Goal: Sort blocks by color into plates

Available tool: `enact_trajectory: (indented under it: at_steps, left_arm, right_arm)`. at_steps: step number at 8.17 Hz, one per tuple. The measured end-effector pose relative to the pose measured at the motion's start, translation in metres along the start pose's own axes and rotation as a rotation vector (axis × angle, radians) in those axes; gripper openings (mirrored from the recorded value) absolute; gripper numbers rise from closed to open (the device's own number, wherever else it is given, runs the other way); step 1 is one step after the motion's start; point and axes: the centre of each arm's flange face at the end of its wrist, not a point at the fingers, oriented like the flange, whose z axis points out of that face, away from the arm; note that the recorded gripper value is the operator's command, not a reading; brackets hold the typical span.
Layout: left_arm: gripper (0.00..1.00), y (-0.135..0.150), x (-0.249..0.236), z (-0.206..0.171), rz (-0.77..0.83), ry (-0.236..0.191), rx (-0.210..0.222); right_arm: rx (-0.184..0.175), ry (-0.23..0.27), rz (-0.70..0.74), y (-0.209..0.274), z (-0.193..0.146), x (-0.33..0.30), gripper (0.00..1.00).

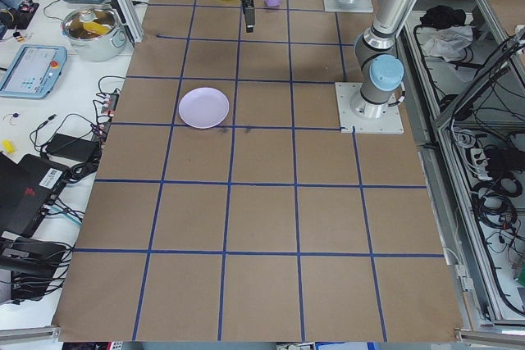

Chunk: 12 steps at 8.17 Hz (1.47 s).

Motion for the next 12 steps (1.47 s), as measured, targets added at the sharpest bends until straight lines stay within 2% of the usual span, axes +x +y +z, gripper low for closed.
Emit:
enact_trajectory:
  at_steps: [1, 2, 4, 6, 8, 12]
  left_arm:
    - [1.00, 0.000, 0.000, 0.000, 0.001, 0.000, 0.000]
    - [1.00, 0.000, 0.000, 0.000, 0.001, 0.001, 0.001]
    - [1.00, 0.000, 0.000, 0.000, 0.002, 0.002, -0.001]
    - [1.00, 0.000, 0.001, 0.000, 0.002, 0.002, 0.000]
    - [1.00, 0.000, 0.000, 0.000, 0.003, 0.002, 0.000]
    - [1.00, -0.002, 0.000, 0.002, 0.003, 0.001, -0.003]
  right_arm:
    - [-0.013, -0.003, -0.022, 0.017, -0.013, -0.021, 1.00]
    - [-0.038, -0.016, -0.037, 0.037, -0.011, -0.039, 1.00]
    - [-0.114, -0.070, -0.048, 0.070, 0.026, -0.065, 1.00]
    - [-0.173, -0.136, -0.030, 0.090, 0.062, -0.083, 1.00]
    - [-0.206, -0.156, -0.010, 0.098, 0.078, -0.090, 1.00]
    - [-0.234, -0.159, 0.008, 0.104, 0.091, -0.094, 1.00]
